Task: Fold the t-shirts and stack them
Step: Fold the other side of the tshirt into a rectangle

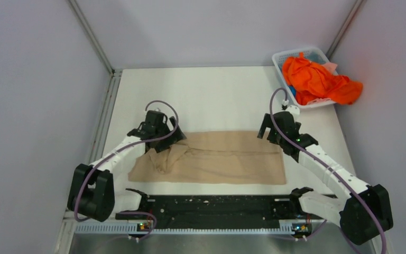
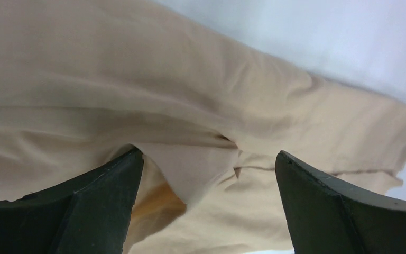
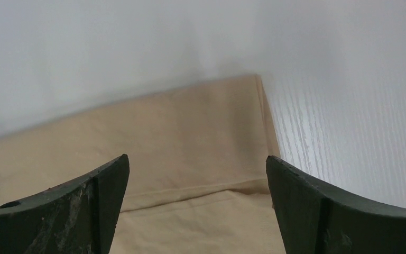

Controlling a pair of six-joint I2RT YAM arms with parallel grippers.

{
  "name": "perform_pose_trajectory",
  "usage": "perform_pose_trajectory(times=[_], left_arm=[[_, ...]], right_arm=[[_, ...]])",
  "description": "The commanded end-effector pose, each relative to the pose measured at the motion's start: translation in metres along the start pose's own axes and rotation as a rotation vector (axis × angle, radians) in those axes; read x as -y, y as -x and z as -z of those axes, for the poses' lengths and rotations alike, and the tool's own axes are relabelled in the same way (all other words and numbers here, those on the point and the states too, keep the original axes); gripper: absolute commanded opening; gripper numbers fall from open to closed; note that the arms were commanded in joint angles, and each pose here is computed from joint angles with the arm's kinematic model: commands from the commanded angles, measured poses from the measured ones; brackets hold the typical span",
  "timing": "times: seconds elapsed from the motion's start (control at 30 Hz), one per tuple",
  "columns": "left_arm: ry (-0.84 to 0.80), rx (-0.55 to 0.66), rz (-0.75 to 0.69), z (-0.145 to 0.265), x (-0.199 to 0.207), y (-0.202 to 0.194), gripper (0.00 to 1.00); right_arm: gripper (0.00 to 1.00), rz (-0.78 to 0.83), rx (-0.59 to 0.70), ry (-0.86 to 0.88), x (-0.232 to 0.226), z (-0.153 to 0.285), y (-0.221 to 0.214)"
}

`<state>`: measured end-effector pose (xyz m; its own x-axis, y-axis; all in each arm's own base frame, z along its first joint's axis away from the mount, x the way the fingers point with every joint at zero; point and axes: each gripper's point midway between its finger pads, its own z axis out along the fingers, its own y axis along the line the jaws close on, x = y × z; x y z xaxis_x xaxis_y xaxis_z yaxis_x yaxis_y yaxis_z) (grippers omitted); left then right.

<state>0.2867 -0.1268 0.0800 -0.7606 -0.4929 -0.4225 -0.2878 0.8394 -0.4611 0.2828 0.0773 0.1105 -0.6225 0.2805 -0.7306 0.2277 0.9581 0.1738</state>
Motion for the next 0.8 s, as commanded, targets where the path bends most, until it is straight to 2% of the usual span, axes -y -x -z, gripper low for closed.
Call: perform_pose_trajectory(times=[0.0, 0.2, 0.27, 0.37, 0.47, 0.53, 0.6, 0.67, 0.77], left_arm=[[-0.218, -0.094, -0.115, 0.014, 0.047, -0.031, 0.99], [-0.427, -0.234, -0.310, 0.073, 0.074, -0.115, 0.99], [-0.471, -0.251, -0.342, 0.085, 0.069, -0.127, 0.99], [-0.350, -0.102, -0.345, 0.089, 0.050, -0.100, 0.99], [-0.291, 0.074, -0.306, 0.097, 0.052, -0.062, 0.99], [-0.289, 0.078, -0.323, 0.096, 0.054, -0.060, 0.99], [-0.278, 0.015, -0.360, 0.090, 0.051, -0.071, 0.99], [-0.199, -0.020, -0.358, 0.079, 0.040, -0.075, 0.99], [-0.060, 0.023, -0.287, 0.063, 0.025, -0.063, 0.99]], right_arm=[[0.99, 0.022, 0.030, 0.042, -0.009, 0.004, 0.010], [0.99, 0.019, 0.055, 0.023, -0.005, 0.006, 0.016], [0.99, 0.018, 0.062, 0.022, -0.004, 0.007, 0.017], [0.99, 0.019, 0.067, 0.020, -0.004, 0.007, 0.017], [0.98, 0.018, 0.061, 0.030, -0.005, 0.008, 0.017], [0.98, 0.015, 0.061, 0.029, -0.005, 0.009, 0.016], [0.98, 0.017, 0.062, 0.016, -0.001, 0.009, 0.015], [0.98, 0.006, 0.069, 0.003, 0.001, 0.009, 0.016], [0.99, -0.011, 0.061, 0.038, -0.007, 0.008, 0.014]])
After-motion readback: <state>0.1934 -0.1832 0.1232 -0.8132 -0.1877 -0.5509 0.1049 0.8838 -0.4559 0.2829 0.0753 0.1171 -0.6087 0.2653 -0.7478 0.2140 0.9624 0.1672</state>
